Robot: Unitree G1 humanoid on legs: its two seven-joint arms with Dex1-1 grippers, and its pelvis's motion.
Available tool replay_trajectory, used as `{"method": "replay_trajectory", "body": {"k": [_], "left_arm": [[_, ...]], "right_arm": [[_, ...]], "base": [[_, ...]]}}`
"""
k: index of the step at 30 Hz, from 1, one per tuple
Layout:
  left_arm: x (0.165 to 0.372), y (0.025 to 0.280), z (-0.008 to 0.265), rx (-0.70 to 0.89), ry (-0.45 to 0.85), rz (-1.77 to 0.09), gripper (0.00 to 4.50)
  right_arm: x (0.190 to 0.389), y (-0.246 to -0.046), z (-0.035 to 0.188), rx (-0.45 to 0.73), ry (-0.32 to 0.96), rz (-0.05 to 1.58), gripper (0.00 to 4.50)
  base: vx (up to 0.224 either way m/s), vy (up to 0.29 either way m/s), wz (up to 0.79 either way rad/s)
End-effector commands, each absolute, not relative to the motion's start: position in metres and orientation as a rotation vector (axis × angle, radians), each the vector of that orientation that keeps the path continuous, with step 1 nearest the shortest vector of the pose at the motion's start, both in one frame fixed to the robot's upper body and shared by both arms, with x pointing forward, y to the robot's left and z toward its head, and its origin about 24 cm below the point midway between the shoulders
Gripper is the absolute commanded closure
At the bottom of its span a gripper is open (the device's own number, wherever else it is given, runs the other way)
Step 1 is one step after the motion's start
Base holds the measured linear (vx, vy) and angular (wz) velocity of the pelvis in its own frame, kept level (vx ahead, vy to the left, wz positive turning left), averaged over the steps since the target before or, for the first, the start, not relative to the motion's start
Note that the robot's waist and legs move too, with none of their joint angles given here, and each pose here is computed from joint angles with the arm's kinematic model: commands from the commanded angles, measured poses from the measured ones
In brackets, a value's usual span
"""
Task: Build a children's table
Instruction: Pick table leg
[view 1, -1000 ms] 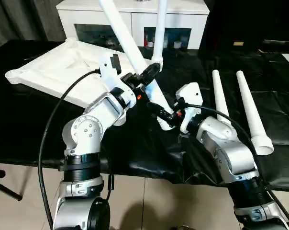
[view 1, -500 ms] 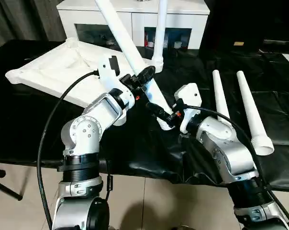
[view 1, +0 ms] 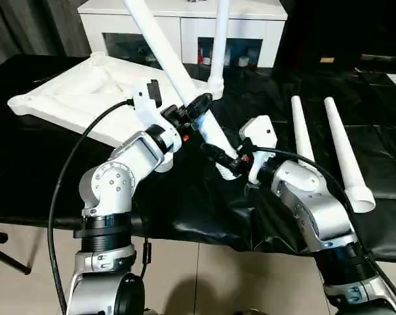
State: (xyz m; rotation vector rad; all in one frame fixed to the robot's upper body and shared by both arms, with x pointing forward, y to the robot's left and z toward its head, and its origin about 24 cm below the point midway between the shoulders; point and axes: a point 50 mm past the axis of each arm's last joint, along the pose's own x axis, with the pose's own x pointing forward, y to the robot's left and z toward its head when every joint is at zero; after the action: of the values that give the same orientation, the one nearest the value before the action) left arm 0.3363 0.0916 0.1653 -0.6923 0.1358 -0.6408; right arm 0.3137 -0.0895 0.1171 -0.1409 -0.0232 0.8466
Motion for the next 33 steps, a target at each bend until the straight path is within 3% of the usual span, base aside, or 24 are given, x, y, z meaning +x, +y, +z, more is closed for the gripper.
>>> {"method": "replay_trajectory", "body": {"k": [1, 2, 4, 5, 10, 17, 23, 33], "left_arm": [[0.33, 0.076, 0.173, -0.669, 0.13, -0.757, 2.62], [0.33, 0.077, 0.173, -0.651, 0.125, -0.771, 2.62], [0.33, 0.078, 0.173, -0.641, 0.121, -0.78, 2.62], [0.329, 0.079, 0.174, -0.615, 0.116, -0.807, 2.62], [0.324, 0.083, 0.18, -0.507, 0.101, -0.953, 2.63], [0.317, 0.088, 0.187, -0.432, 0.106, -1.103, 2.64], [0.308, 0.093, 0.197, -0.464, 0.068, -1.266, 2.64], [0.299, 0.097, 0.193, -0.441, 0.091, -1.369, 2.64]], "right_arm": [[0.309, -0.077, 0.12, -0.163, -0.045, 0.925, 2.63], [0.31, -0.077, 0.122, -0.126, -0.041, 0.93, 2.28], [0.31, -0.078, 0.123, -0.103, -0.04, 0.931, 2.28], [0.311, -0.08, 0.126, -0.03, -0.028, 0.936, 1.93], [0.309, -0.086, 0.136, 0.08, 0.049, 1.031, 1.75], [0.302, -0.098, 0.139, 0.119, 0.194, 1.197, 1.75], [0.297, -0.109, 0.143, 0.14, 0.291, 1.275, 1.75], [0.289, -0.116, 0.151, 0.222, 0.317, 1.355, 1.75]], "base": [[0.0, 0.0, 0.0], [0.0, 0.0, 0.0], [0.0, 0.0, 0.0], [0.0, 0.0, 0.0], [0.0, 0.0, 0.0], [0.0, 0.0, 0.0], [0.0, 0.0, 0.0], [0.0, 0.0, 0.0]]}}
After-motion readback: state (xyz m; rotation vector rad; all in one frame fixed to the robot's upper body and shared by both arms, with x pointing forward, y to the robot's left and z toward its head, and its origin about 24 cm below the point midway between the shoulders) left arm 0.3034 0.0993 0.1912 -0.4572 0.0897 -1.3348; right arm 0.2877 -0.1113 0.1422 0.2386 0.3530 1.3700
